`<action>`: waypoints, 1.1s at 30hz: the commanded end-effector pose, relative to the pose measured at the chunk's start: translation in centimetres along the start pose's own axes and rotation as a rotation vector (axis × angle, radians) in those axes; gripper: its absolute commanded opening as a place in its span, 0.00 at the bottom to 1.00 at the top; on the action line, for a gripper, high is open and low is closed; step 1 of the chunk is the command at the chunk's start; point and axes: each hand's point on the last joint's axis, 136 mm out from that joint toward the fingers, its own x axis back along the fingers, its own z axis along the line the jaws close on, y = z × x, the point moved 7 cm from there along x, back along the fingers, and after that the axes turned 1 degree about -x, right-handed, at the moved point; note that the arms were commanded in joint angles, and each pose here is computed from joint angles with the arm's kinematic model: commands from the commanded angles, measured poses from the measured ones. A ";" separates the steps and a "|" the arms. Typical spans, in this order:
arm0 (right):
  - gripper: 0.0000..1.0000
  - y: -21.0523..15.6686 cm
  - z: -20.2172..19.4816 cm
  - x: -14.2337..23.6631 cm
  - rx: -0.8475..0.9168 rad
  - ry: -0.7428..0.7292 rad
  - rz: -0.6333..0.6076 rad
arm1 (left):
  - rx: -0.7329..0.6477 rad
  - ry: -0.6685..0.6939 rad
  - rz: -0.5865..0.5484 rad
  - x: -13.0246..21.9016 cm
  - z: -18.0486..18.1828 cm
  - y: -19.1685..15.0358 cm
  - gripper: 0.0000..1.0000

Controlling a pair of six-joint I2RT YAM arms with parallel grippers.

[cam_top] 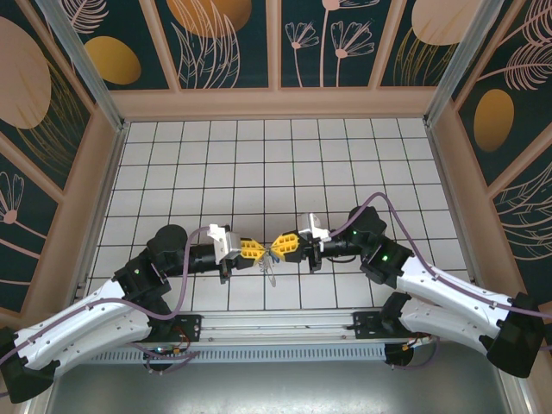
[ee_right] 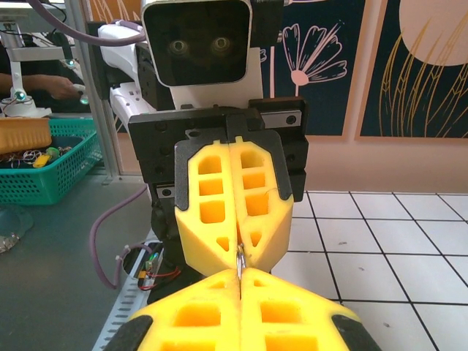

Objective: Put the keys on the keyring

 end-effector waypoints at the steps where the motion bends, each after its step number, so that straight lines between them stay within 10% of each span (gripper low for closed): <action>1: 0.00 0.6 0.2 0.1 0.043 -0.002 -0.041 | -0.052 -0.021 -0.072 0.6 -0.3 2.0 0.00; 33: 0.00 0.1 0.1 0.2 0.047 -0.018 -0.080 | -0.048 -0.021 -0.072 0.6 -0.4 2.0 0.00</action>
